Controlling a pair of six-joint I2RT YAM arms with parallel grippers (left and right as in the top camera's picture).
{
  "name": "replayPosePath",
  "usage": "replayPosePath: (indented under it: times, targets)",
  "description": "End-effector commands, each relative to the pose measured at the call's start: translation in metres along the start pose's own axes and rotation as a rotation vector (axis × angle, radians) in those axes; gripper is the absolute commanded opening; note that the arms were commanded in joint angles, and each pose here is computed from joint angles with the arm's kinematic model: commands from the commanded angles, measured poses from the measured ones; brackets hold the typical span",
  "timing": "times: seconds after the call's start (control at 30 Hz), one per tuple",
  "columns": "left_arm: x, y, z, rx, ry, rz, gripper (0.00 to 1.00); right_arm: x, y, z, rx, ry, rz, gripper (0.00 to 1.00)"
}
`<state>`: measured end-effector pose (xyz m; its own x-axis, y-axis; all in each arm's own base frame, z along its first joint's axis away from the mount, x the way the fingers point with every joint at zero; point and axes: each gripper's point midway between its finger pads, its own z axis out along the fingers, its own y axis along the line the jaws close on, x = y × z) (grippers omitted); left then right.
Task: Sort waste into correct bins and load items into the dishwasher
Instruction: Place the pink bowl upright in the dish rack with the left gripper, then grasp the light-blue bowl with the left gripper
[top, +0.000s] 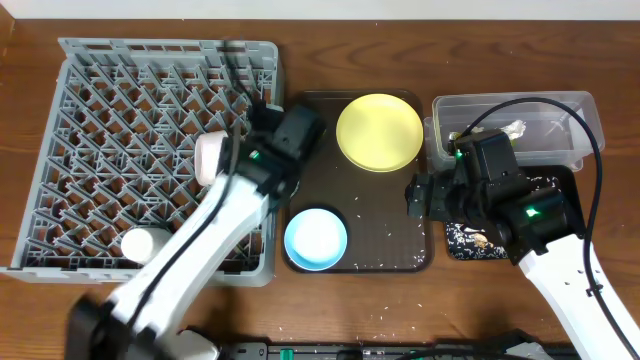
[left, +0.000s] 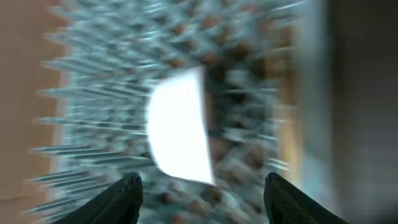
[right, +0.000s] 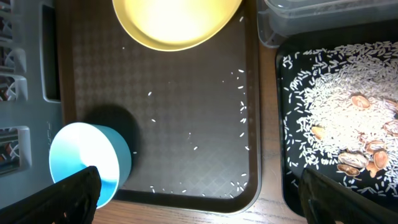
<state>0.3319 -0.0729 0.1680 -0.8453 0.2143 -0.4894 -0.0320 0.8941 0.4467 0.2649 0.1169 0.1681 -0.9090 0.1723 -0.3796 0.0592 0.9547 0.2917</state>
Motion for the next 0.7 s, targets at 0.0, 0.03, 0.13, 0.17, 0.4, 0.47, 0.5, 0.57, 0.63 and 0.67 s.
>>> replayPosePath:
  times: [0.0, 0.03, 0.13, 0.17, 0.4, 0.47, 0.5, 0.57, 0.63, 0.67]
  targets:
    - [0.012, -0.067, -0.056, 0.534, 0.056, -0.051, 0.60, -0.006, -0.002, -0.003, 0.006, -0.018, 0.015, 0.99]
    - [0.017, -0.080, -0.069, 0.632, 0.077, -0.041, 0.58, -0.006, -0.002, -0.003, 0.006, -0.018, 0.015, 0.99]
    - [0.036, -0.102, -0.081, 0.710, 0.145, 0.003, 0.53, -0.006, -0.002, -0.003, 0.005, -0.020, 0.015, 0.99]
    - [0.045, -0.108, -0.078, 0.695, 0.168, 0.020, 0.53, -0.006, -0.002, -0.003, 0.005, -0.020, 0.015, 0.99]
    - [0.081, -0.121, -0.020, 0.381, 0.258, 0.128, 0.53, -0.006, -0.001, -0.003, 0.004, -0.020, 0.015, 0.99]
    - [0.091, -0.127, -0.001, 0.325, 0.304, 0.164, 0.53, -0.006, -0.001, -0.003, 0.005, -0.020, 0.015, 0.99]
    - [0.096, -0.129, 0.005, 0.311, 0.323, 0.177, 0.53, -0.006, -0.001, -0.003, 0.005, -0.019, 0.015, 0.99]
    - [0.106, -0.133, 0.016, 0.286, 0.368, 0.204, 0.52, -0.006, -0.001, -0.003, 0.004, -0.019, 0.014, 0.99]
    - [0.119, -0.135, 0.025, 0.247, 0.426, 0.197, 0.51, -0.006, -0.001, -0.003, 0.005, -0.020, 0.014, 0.99]
    - [0.128, -0.137, 0.028, 0.234, 0.469, 0.175, 0.51, -0.006, -0.001, -0.003, 0.004, -0.019, 0.014, 0.99]
